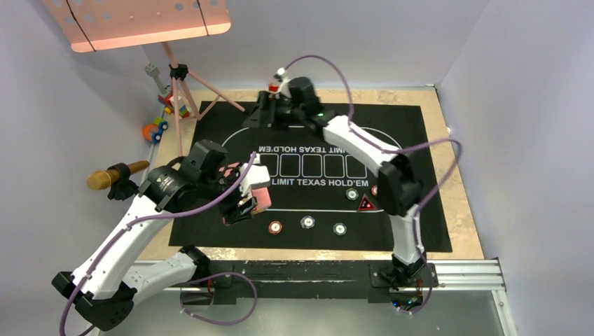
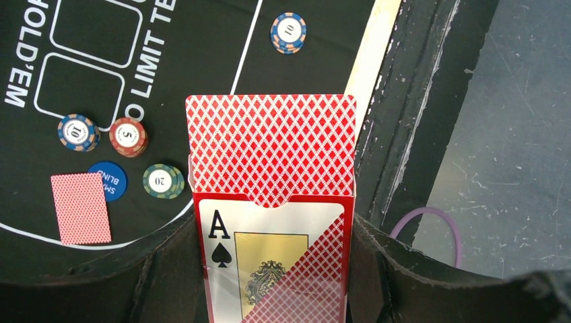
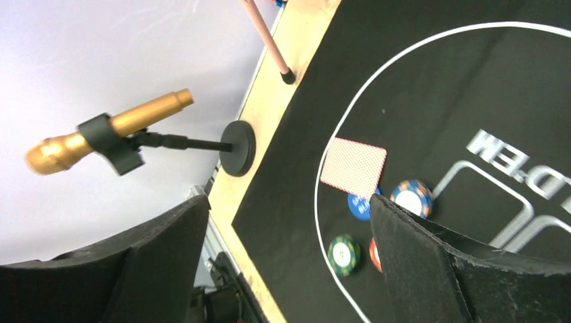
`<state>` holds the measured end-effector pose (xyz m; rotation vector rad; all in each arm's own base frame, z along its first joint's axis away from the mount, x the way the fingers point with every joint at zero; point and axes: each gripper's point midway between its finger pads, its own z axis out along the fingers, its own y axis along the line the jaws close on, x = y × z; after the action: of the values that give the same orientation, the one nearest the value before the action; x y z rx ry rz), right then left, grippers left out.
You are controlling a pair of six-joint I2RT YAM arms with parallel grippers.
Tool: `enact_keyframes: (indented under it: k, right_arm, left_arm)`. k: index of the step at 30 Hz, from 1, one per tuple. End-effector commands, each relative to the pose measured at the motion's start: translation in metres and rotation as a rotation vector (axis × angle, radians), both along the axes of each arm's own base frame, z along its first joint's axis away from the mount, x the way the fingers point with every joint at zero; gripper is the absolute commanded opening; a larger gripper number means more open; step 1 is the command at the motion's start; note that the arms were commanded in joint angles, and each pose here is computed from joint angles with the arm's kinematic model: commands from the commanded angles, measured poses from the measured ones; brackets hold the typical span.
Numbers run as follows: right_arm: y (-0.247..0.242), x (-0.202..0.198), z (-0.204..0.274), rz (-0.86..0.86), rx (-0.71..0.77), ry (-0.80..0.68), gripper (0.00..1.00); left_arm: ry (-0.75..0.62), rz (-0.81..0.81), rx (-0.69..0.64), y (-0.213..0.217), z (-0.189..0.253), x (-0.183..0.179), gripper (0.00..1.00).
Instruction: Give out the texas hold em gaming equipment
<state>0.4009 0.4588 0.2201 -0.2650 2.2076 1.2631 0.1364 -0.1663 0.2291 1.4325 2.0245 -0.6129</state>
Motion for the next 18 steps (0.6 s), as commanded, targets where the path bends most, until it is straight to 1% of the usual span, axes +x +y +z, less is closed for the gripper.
enact_keyframes:
  k: [1,4,8,11,13,18]
  right_arm:
    - [-0.055,-0.021,0.051,-0.027,0.063,-0.081,0.92]
    - [-0.083,-0.057,0.049,0.0,0.082,-0.045,0.94]
    - [-0.097,-0.104,0.045,0.088,0.115,0.034,0.95]
    - [-0.099,-0.131,0.045,0.146,0.181,0.086,0.96]
    - [-0.097,-0.145,0.051,0.176,0.215,0.086,0.96]
    - [-0.09,-0.174,0.061,0.258,0.246,0.084,0.97]
  left_arm:
    - [-0.042,0.002,-0.029,-0.006,0.003,0.01,0.0]
    - [-0.052,0.004,-0.031,-0.007,0.001,0.013,0.0]
    - [-0.085,0.008,-0.016,-0.005,-0.001,0.02,0.0]
    - [-0.116,0.014,-0.001,-0.003,-0.002,0.025,0.0]
    - [-0.143,0.022,0.014,-0.001,-0.002,0.031,0.0]
    - [-0.18,0.028,0.038,0.001,-0.001,0.04,0.0]
